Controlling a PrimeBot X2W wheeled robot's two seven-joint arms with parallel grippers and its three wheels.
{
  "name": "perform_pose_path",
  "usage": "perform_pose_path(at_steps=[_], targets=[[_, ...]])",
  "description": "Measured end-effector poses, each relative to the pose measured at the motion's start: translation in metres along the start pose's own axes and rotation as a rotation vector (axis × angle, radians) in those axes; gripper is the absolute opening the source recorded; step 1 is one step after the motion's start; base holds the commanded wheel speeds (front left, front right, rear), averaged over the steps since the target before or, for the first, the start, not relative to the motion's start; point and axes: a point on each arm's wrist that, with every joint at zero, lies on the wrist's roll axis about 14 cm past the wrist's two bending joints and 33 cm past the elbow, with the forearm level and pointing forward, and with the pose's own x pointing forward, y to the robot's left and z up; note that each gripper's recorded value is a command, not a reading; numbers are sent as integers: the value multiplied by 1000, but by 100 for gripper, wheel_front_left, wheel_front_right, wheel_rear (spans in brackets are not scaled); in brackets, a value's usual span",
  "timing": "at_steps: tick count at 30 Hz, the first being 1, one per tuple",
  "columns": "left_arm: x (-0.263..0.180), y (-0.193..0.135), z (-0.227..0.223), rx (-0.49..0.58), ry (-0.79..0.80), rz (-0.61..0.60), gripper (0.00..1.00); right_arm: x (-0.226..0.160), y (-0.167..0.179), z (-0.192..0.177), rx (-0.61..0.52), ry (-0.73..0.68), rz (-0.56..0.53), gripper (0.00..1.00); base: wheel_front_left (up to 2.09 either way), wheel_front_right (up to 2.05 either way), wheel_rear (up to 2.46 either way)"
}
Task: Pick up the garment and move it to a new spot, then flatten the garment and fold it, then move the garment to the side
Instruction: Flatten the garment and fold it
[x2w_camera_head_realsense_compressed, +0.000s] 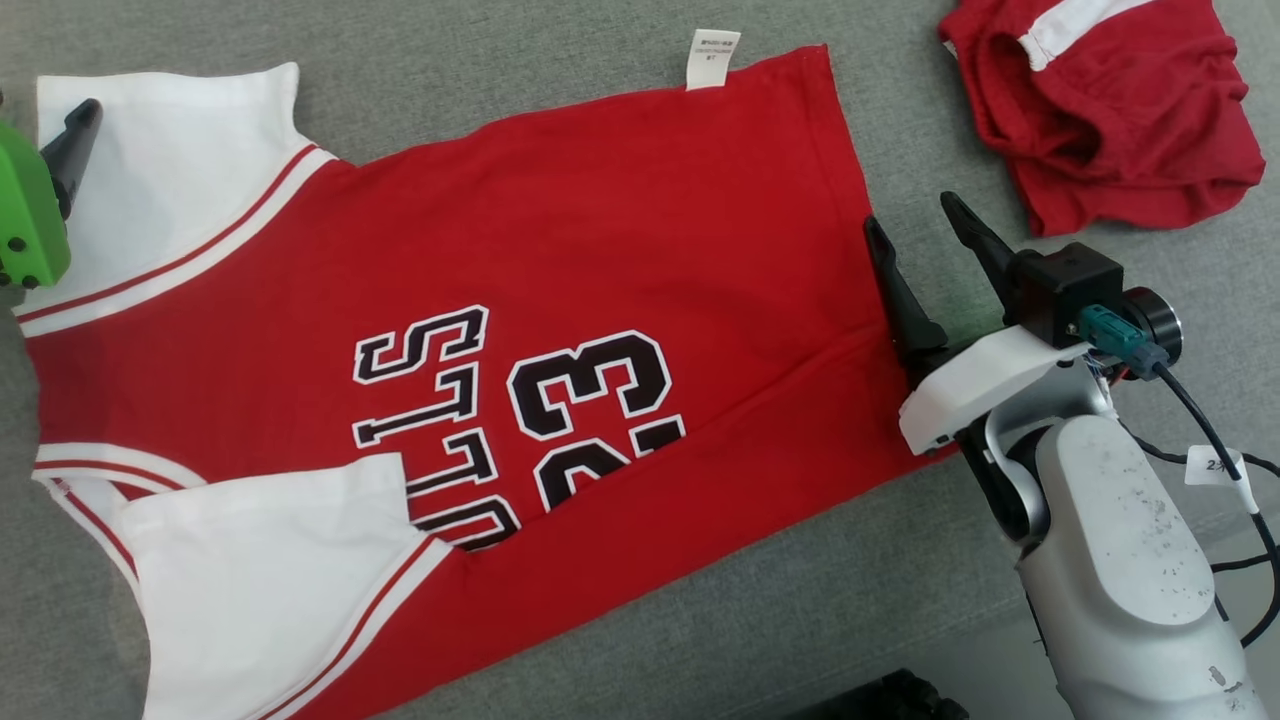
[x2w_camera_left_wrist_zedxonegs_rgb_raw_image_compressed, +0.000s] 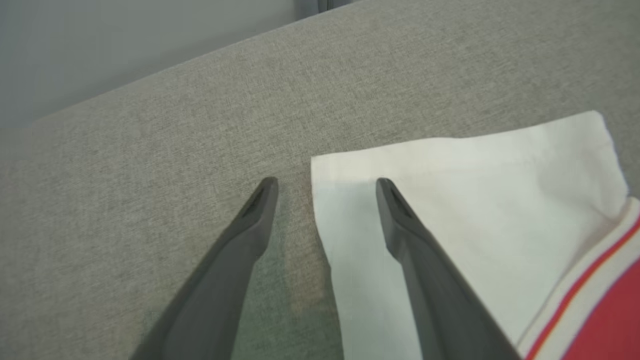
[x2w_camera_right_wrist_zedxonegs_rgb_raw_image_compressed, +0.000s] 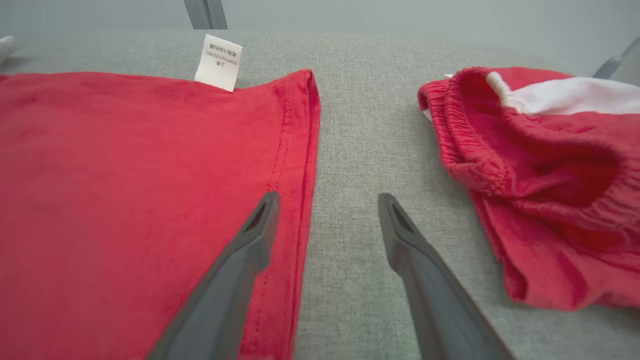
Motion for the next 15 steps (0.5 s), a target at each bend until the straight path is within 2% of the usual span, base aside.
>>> perform_pose_path(at_steps=[10, 11, 12, 15], targets=[[20, -22, -8, -14, 42, -75, 100, -1, -10, -10, -3, 20, -26, 100, 0, 0, 0], [20, -26, -9, -15, 47, -86, 91, 0, -10, -8, -5, 16, -25, 100, 0, 0, 0], [19, -30, -10, -10, 55, -102, 35, 3, -9, -6, -8, 9, -22, 100, 0, 0, 0], [18, -31, -9, 0, 40, -104, 2, 6, -6, -2, -13, 0, -12, 100, 0, 0, 0]])
